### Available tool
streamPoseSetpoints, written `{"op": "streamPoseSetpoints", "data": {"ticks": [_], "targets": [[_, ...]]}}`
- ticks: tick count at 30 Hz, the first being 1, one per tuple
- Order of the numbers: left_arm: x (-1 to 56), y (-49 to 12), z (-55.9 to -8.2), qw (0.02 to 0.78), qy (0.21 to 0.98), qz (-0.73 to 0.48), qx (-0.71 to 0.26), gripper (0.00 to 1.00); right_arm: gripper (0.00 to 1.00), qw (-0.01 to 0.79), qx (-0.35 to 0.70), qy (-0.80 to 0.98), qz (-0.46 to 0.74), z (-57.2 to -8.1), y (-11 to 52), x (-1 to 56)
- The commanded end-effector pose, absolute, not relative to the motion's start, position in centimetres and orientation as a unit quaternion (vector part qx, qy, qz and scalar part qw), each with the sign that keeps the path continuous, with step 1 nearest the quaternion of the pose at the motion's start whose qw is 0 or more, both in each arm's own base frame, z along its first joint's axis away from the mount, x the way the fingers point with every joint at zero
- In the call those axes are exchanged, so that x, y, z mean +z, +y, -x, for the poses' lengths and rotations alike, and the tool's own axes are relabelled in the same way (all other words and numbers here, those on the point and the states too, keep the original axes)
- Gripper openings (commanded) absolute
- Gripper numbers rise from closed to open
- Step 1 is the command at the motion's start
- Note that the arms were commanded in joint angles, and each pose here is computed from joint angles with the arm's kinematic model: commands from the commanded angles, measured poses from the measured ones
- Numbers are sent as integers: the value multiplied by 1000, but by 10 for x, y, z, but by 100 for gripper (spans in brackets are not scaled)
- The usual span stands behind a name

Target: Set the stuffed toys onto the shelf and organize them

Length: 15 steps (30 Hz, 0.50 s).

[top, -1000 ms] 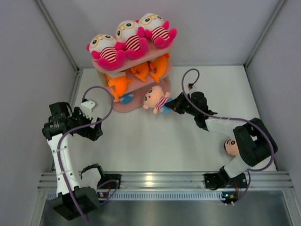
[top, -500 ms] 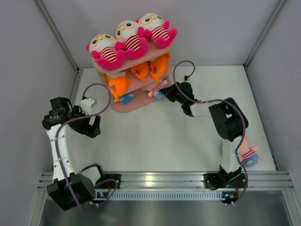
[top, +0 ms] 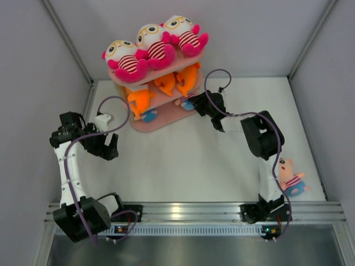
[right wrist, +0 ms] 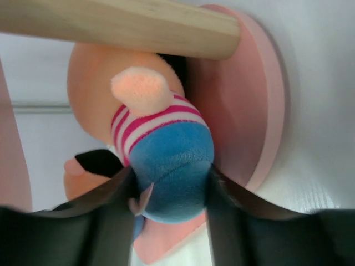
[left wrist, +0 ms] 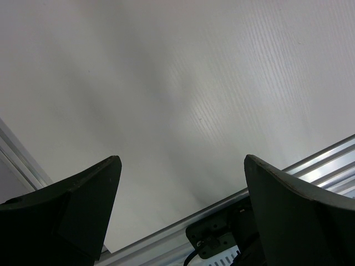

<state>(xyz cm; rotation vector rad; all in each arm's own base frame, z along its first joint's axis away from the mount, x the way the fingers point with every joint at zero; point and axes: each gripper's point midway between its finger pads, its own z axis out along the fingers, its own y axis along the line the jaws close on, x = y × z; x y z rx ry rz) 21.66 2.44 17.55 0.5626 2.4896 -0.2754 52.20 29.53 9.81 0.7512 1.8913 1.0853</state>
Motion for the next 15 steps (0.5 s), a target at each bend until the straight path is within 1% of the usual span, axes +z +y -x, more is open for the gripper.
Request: {"op": "streamPoseSetpoints", "data": {"ticks": [1, 2, 3, 4, 5, 6, 7, 9, 11, 12, 13, 14, 15], "targets": [[186, 22, -221, 298, 924, -215, -106, 98, 55, 425, 427, 738, -303, -531, 284, 117], [186, 22, -222, 298, 924, -216, -104, 98, 67, 428, 423, 740, -301, -527, 281, 119], [186, 23, -221, 298, 924, -216, -103, 98, 73, 432, 409, 745, -303, -524, 275, 116], [186, 22, -221, 297, 924, -216, -104, 98, 77, 443, 395, 752, -287, -513, 268, 126], [187, 23, -221, 298, 924, -216, -103, 98, 95, 446, 378, 761, -280, -507, 262, 125], [188, 23, -222, 300, 923, -217, -101, 98, 96, 452, 356, 770, -276, -502, 254, 127], [188, 23, -222, 300, 923, -217, -102, 98, 99, 445, 313, 801, -251, -484, 241, 126], [192, 23, -223, 306, 922, -219, -97, 98, 99, 441, 253, 829, -230, -465, 220, 127], [193, 23, -223, 309, 920, -222, -96, 98, 99, 427, 168, 865, -201, -429, 185, 128], [192, 21, -222, 308, 919, -225, -98, 98, 99, 441, 114, 864, -212, -422, 161, 132], [192, 20, -223, 309, 918, -229, -101, 98, 99, 459, 86, 858, -214, -409, 142, 151], [193, 18, -223, 313, 916, -231, -104, 98, 99, 433, 28, 874, -220, -384, 116, 143], [194, 16, -223, 314, 914, -233, -106, 98, 99, 449, -30, 857, -253, -375, 87, 152]]}}
